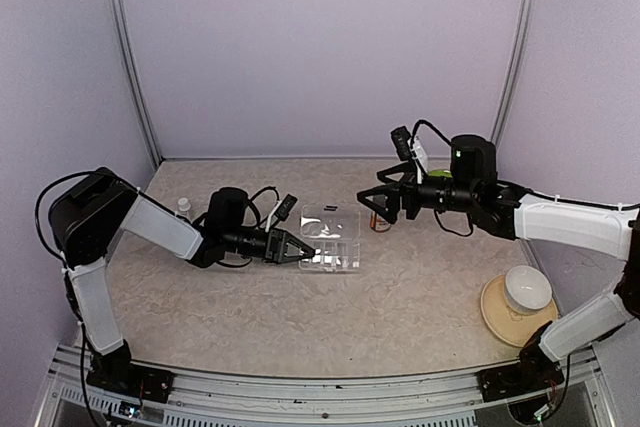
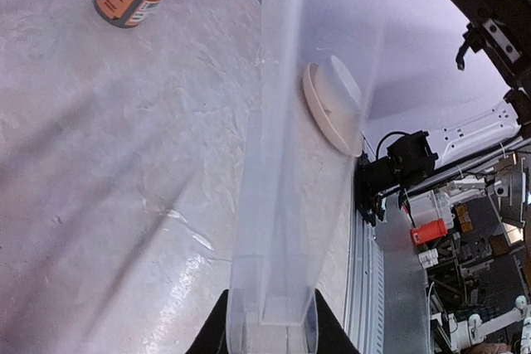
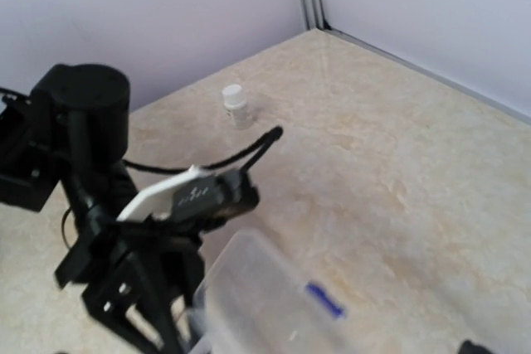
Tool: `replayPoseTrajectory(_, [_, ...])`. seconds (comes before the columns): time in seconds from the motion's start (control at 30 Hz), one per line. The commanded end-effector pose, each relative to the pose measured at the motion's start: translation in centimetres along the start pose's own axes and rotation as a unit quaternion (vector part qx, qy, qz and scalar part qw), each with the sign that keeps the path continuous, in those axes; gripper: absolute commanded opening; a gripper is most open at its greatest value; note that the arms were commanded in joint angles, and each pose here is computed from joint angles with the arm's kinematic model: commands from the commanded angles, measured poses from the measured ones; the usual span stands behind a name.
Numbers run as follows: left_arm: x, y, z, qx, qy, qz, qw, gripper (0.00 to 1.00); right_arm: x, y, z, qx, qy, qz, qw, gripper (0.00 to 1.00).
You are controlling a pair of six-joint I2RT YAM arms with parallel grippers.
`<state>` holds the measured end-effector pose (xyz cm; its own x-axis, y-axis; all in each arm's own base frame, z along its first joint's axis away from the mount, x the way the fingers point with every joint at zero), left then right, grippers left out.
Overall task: Sort the pills into containers
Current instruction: Adjust the lid of the pill container on the pill container, then place the pill container at the center of the board.
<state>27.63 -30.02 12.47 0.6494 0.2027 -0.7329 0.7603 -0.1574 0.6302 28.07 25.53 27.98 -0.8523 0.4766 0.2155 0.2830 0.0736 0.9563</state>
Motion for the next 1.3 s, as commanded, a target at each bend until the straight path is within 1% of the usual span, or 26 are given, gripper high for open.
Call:
replayPoseTrajectory(0.0, [2.0,1.3,0.1,-0.010,0.020,-0.021,1.000,0.22,-0.4,-1.4,-0.7,0.016,-0.022,0.005,1.000,1.00])
replayPoseTrajectory(0.3, [4.8,2.8,0.2,-0.003,0.039,-0.054,0.998,0.24,-0.5,-2.5,-1.1,0.024,-0.028,0.008,0.999,1.00])
replayPoseTrajectory(0.57, [6.0,2.5,0.9,0.019,0.044,-0.083,0.995,0.26,-0.5,-2.7,-1.3,0.027,-0.032,0.006,0.999,1.00])
replayPoseTrajectory(0.73, [6.4,2.7,1.0,0.016,0.057,-0.097,0.994,0.28,-0.5,-2.9,-1.2,0.028,-0.032,0.006,0.999,1.00])
replayPoseTrajectory(0.9, [6.5,2.4,1.0,0.014,0.070,-0.105,0.992,0.37,-0.6,-3.0,-1.1,0.029,-0.032,0.004,0.999,1.00])
replayPoseTrajectory(1.0, [6.5,2.1,0.9,0.012,0.079,-0.107,0.991,0.47,-0.6,-2.8,-1.0,0.029,-0.033,0.002,0.999,1.00])
replayPoseTrajectory(1.13, [6.6,1.6,0.7,0.010,0.090,-0.111,0.990,0.57,-0.7,-2.8,-0.9,0.030,-0.032,0.002,0.999,1.00])
replayPoseTrajectory(1.27, [6.6,1.0,0.5,0.012,0.100,-0.111,0.989,0.63,-0.8,-3.0,-0.7,0.032,-0.030,0.005,0.999,1.00])
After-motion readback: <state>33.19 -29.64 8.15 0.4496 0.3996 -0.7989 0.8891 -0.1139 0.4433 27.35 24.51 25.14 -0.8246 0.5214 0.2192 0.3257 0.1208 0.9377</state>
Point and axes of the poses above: each gripper's point midway between its finger pads, its own z axis out along the fingers, its own x axis along the line the jaws close on, y = z × x, the point moved 7 cm from there along -z, back along the fingers, and after that the axes turned 2 degrees about z, right-handed, at the moved point
